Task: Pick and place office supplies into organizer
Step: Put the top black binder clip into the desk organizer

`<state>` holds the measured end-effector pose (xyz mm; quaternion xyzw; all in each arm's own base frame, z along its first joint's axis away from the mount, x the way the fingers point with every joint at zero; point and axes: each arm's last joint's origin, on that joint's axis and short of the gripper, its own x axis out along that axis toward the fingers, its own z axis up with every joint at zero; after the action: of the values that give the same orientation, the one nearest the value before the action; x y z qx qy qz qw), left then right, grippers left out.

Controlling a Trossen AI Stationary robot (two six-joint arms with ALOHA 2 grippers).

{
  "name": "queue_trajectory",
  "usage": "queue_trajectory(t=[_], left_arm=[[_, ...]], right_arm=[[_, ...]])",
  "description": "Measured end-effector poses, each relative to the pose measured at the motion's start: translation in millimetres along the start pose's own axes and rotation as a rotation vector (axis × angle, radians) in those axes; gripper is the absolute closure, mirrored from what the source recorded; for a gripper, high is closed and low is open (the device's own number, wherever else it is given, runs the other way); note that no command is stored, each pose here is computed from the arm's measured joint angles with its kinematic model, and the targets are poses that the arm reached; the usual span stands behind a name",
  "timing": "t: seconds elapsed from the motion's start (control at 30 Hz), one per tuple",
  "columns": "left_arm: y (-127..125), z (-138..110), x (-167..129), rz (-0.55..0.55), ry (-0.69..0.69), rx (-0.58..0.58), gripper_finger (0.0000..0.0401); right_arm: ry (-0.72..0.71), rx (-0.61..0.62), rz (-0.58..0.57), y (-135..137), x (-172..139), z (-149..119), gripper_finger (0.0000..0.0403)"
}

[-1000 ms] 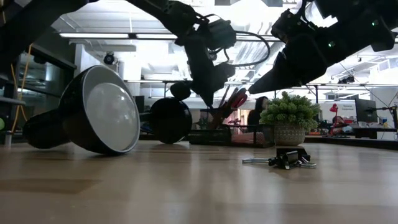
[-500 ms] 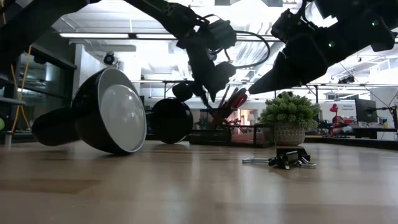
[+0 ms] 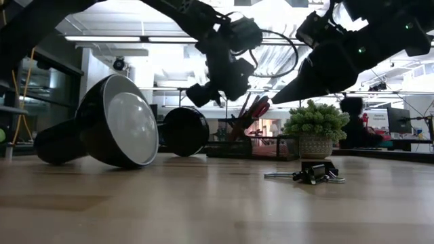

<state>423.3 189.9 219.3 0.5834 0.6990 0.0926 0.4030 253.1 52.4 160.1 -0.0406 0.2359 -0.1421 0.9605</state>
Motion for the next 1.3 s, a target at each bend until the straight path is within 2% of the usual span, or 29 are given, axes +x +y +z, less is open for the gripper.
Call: queue_trajectory(t=[0.17, 0.33, 0.47, 0.6, 0.67, 0.83, 1.0, 1.13, 1.3], left_arm=[[8.9, -13.9, -21.0, 0.049, 0.038, -0.155, 0.0263], [18.1, -30.0, -51.7, 0.115, 0.04, -0.389, 0.0263], [18.4, -48.0, -78.8, 0.127, 0.001, -0.607, 0.0263], [9.3, -63.4, -106.2, 0.054, -0.112, -0.824, 0.0263], [3.3, -68.8, -120.9, -0.02, -0.197, -0.922, 0.0263], [-7.2, -66.1, -154.2, -0.196, -0.374, -1.134, 0.0263], [-20.0, -46.7, -189.0, -0.251, -0.443, -1.229, 0.0263], [-41.6, -23.6, -214.0, -0.268, -0.47, -1.228, 0.0263], [-66.5, -4.2, -241.9, -0.258, -0.498, -1.249, 0.0263]], right_arm=[[-0.002, -0.005, -0.018, -0.3, -0.2, -0.1, 0.0281], [-0.01, -0.004, -0.018, 1.1, -1.0, 0.4, 0.0281], [-0.01, 0.0, -0.013, 1.9, -1.4, 0.2, 0.0281], [-0.011, -0.005, -0.005, 4.6, -2.8, -0.2, 0.0281], [-0.012, -0.009, 0.005, 6.7, -4.0, -0.5, 0.0281], [-0.009, -0.023, 0.031, 12.9, -7.5, -1.9, 0.0281], [0.024, -0.012, 0.093, 17.5, -9.8, -5.5, 0.0281], [0.08, 0.003, 0.168, 19.1, -10.2, -10.1, 0.0281], [0.118, -0.09, 0.335, 23.2, -11.6, -13.2, 0.0281]])
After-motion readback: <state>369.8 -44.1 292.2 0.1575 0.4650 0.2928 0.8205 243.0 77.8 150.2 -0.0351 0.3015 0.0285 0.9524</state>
